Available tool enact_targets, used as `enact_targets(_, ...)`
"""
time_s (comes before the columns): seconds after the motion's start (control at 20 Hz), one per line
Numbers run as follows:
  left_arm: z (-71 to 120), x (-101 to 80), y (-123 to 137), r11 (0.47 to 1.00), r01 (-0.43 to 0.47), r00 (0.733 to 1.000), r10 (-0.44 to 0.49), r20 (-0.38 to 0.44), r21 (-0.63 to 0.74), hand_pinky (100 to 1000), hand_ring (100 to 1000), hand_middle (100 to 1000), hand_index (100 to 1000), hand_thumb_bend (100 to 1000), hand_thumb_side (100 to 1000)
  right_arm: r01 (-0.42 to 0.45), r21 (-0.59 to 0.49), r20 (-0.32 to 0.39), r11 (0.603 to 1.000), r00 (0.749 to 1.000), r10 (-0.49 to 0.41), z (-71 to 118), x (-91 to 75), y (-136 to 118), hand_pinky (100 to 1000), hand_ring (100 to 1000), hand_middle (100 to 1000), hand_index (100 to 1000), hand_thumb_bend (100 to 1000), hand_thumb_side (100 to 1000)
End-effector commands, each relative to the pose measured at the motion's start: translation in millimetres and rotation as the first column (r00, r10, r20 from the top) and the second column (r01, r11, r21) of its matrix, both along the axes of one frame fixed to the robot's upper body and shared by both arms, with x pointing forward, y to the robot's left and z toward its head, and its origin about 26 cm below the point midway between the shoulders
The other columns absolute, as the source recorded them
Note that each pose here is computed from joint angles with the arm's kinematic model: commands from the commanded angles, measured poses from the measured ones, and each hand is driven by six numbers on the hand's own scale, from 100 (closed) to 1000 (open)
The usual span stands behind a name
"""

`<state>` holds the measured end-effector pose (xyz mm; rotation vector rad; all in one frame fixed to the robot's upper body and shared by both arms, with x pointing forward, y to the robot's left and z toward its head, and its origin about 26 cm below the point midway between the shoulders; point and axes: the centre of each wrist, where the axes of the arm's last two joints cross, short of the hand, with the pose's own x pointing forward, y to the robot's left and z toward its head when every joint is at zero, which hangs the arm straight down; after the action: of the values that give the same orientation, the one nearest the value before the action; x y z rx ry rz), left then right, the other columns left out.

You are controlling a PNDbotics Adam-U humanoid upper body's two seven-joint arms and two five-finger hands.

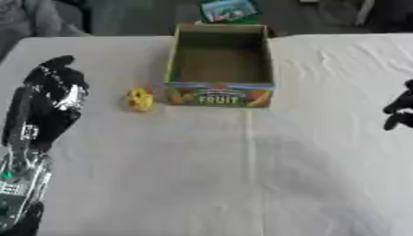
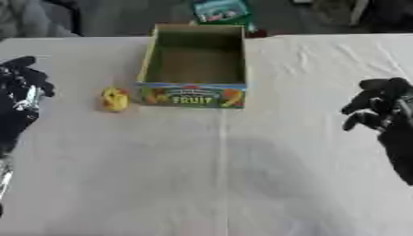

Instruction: Pick up objects on the table and place them in the box.

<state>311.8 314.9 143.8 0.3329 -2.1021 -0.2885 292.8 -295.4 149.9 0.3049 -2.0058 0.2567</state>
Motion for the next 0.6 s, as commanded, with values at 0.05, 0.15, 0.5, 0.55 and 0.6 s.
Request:
enact_targets(0.05,26.7,0.3,12,0.988,-0.008,0.999,0.001,0.045,0.155,595,590,592,789,213,140,0.006,-0.023,0.027,1.000,1.000,-0.005,8.8,-2.1,-2,420,561,518,697,100,635)
enact_targets(0.15,38.7,2.3,20,0.967,-0.016,0.999,0.004,0.051,0.253,601,598,606,789,237,100,0.006,-0.026,0.026,1.000,1.000,-0.005,8.5,-2.3,-3,420,561,518,697,100,636)
enact_targets(0.5,81.4,17.7,39,0.792,-0.050,0.998,0.019,0.058,0.608,648,657,679,807,441,100,0.001,-0.035,0.018,0.999,1.000,0.000,7.2,-2.6,-3,419,560,519,697,100,636)
enact_targets(0.55,88.8,20.1,41,0.751,-0.057,0.998,0.020,0.064,0.658,659,671,694,810,490,116,0.001,-0.036,0.017,0.999,1.000,-0.001,6.9,-2.7,-3,419,560,518,697,100,637)
enact_targets(0.6,95.1,23.2,43,0.710,-0.063,0.998,0.024,0.065,0.702,664,676,700,808,504,132,0.001,-0.038,0.015,0.999,1.000,-0.001,6.6,-2.8,-3,419,560,518,697,100,637)
